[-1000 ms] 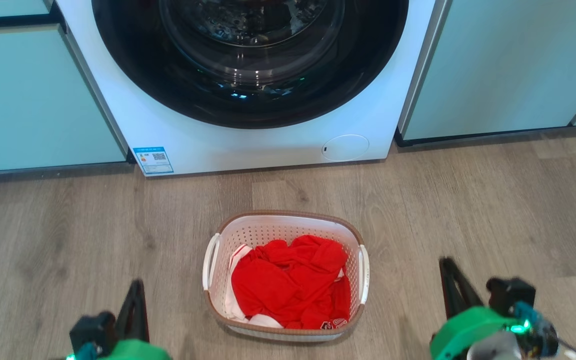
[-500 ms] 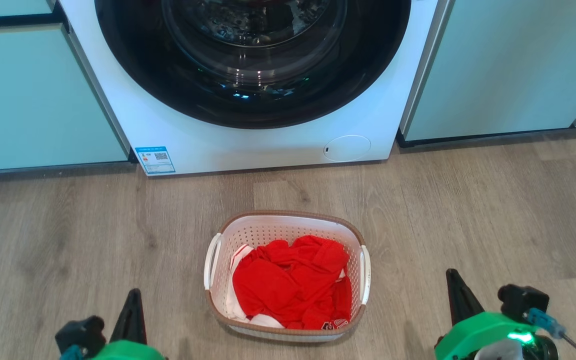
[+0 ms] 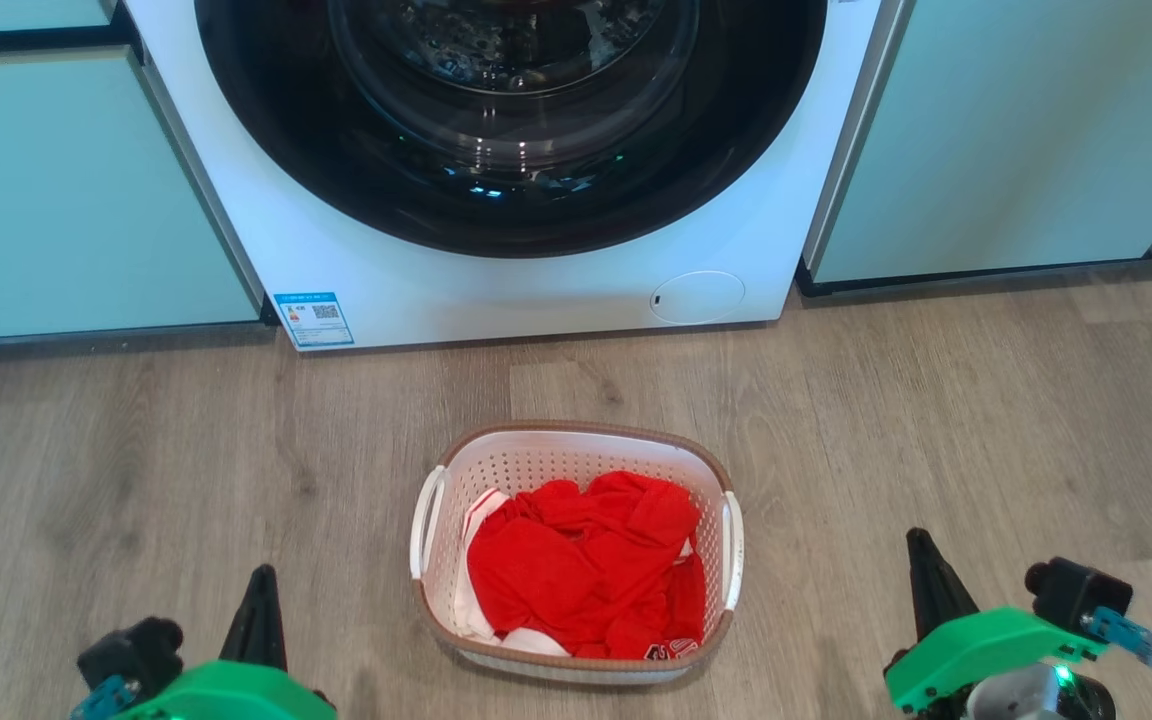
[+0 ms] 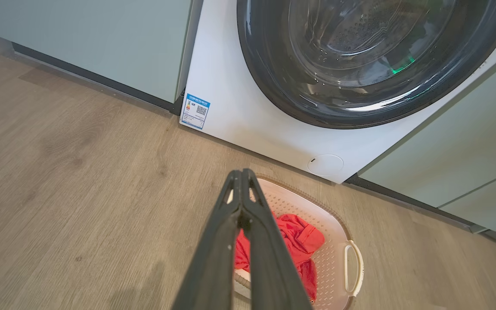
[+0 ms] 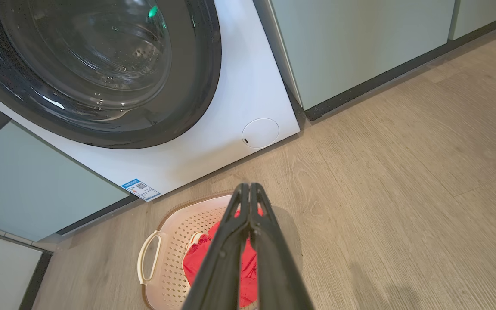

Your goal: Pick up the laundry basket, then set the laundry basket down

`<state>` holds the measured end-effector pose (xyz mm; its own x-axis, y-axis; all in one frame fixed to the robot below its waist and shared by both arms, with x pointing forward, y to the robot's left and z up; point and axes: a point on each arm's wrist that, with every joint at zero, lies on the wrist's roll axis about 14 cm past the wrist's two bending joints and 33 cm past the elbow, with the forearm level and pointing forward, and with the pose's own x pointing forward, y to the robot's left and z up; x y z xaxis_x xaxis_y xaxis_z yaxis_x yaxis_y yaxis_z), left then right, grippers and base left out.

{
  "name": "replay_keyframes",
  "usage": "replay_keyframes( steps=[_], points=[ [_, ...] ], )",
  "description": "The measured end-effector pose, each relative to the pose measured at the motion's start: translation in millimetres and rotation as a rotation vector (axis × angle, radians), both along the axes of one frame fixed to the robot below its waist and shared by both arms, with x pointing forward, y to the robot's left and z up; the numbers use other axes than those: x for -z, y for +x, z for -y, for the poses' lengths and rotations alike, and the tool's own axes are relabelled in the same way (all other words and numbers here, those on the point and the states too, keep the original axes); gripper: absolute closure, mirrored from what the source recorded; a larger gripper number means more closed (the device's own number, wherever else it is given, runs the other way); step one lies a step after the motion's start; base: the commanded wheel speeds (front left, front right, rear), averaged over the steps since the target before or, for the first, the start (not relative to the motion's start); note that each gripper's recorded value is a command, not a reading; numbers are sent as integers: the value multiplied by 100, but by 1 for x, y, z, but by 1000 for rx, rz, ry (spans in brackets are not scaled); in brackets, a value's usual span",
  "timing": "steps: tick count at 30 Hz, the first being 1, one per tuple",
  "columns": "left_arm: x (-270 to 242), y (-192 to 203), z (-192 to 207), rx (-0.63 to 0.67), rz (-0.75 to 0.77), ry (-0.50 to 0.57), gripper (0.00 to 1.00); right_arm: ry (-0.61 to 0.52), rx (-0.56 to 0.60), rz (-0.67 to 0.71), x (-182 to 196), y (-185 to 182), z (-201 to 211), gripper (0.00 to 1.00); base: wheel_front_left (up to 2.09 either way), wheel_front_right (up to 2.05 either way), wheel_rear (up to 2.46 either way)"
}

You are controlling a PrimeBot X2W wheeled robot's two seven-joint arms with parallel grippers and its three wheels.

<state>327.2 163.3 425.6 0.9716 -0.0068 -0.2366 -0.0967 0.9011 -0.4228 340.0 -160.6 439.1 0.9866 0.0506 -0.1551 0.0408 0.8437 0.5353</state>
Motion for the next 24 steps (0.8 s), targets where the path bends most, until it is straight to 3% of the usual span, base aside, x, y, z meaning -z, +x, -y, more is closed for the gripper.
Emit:
replay_keyframes(
  steps=[24],
  points=[
    [-5, 10, -7, -68, -12, -258, 100, 234, 81, -32, 0, 4, 12, 100, 0, 0, 0]
  ],
)
